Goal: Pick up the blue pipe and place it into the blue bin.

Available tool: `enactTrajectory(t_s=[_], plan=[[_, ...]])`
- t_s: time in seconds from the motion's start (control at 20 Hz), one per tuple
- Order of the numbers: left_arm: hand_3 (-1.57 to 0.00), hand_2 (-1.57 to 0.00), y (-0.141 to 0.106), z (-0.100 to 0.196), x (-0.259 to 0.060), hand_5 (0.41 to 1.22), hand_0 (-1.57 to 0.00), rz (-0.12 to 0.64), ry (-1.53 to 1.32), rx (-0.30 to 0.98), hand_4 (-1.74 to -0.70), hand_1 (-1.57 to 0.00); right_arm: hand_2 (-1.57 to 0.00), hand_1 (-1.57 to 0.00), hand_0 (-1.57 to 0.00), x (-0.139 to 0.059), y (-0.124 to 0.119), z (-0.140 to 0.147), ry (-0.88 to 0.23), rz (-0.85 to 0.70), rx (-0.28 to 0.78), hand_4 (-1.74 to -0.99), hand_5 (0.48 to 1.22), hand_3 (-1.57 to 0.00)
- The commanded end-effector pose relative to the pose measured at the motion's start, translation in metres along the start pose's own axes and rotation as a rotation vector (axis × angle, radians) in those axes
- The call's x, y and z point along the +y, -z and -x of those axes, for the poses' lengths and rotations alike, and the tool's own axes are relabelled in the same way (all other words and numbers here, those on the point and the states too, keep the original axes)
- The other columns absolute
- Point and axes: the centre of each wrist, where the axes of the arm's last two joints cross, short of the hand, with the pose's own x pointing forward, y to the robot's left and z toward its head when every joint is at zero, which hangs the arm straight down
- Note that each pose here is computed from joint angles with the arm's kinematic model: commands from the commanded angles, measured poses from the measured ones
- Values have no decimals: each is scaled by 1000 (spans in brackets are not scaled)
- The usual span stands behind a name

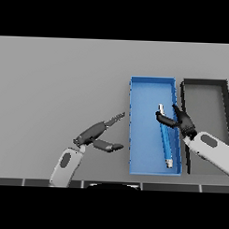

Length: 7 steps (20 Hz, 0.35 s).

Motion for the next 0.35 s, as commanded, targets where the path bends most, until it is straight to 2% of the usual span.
enactTrajectory(t_s=[0.0,0.3], plan=[[1,1,0,0,3,431,1,-1,4,2,-886,1,-9,-9,-10,0,1,-2,-13,-3,1,-1020,666,-5],[1,1,2,2,-1,431,1,2,1,7,-885,1,-5,-5,-6,0,-1,-1,-16,-20,-6,-1022,643,-3]])
